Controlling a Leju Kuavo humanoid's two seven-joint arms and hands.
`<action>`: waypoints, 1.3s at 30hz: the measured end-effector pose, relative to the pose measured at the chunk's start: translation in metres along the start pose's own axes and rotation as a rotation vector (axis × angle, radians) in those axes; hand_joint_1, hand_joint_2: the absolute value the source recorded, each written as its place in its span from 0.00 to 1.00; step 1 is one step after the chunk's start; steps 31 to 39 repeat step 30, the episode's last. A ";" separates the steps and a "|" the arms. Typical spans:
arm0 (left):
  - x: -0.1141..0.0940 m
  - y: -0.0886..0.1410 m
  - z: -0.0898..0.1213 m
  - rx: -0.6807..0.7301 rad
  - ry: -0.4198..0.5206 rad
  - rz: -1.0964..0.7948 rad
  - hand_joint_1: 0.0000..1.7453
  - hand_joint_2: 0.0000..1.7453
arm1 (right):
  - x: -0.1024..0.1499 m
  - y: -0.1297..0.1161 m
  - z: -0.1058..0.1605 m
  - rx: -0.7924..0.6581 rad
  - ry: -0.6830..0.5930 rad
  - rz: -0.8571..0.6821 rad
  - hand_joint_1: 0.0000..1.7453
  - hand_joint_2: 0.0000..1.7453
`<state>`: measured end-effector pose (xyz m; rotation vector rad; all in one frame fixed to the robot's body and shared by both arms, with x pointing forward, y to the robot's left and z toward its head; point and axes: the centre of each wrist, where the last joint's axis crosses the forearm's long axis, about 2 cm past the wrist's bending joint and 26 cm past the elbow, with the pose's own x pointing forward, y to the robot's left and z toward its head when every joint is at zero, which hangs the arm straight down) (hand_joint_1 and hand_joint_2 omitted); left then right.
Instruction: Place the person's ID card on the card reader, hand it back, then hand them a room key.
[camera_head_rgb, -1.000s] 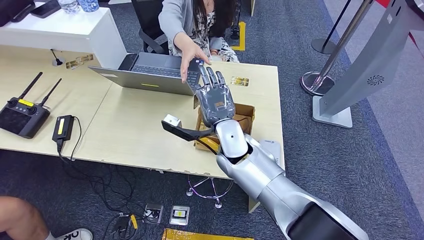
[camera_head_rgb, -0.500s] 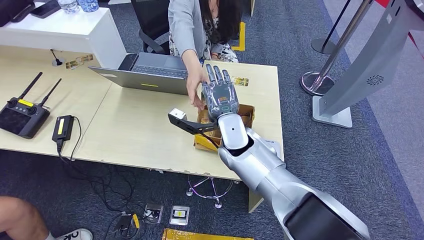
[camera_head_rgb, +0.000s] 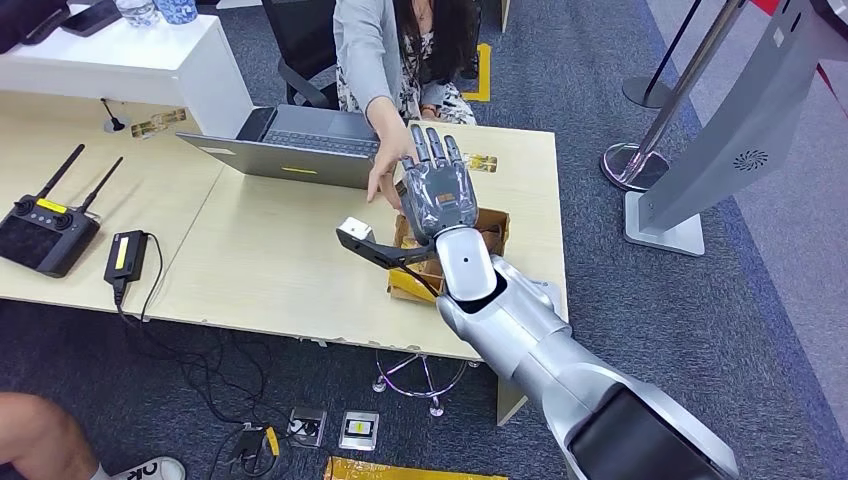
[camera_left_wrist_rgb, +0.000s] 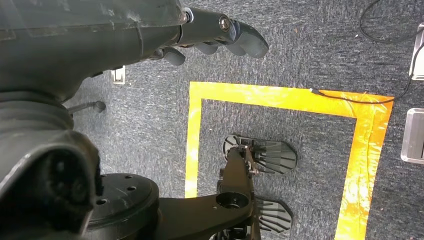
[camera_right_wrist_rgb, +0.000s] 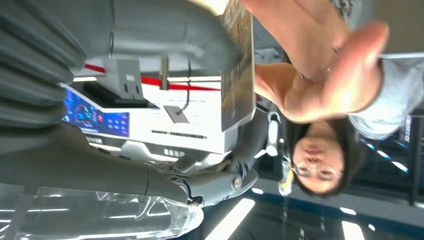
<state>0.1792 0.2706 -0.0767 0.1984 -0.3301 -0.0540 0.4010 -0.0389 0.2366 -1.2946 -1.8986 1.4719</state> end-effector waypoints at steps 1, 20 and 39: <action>0.000 0.000 0.000 0.000 0.000 0.000 0.00 0.00 | 0.001 0.000 0.000 -0.002 -0.008 0.006 0.00 0.00; -0.002 0.000 0.000 0.000 0.005 0.022 0.00 0.00 | -0.027 0.004 0.000 0.017 0.105 -0.111 0.00 0.00; -0.012 0.007 -0.002 0.013 0.020 0.035 0.00 0.00 | -0.151 0.018 0.024 0.111 0.503 -0.228 0.00 0.00</action>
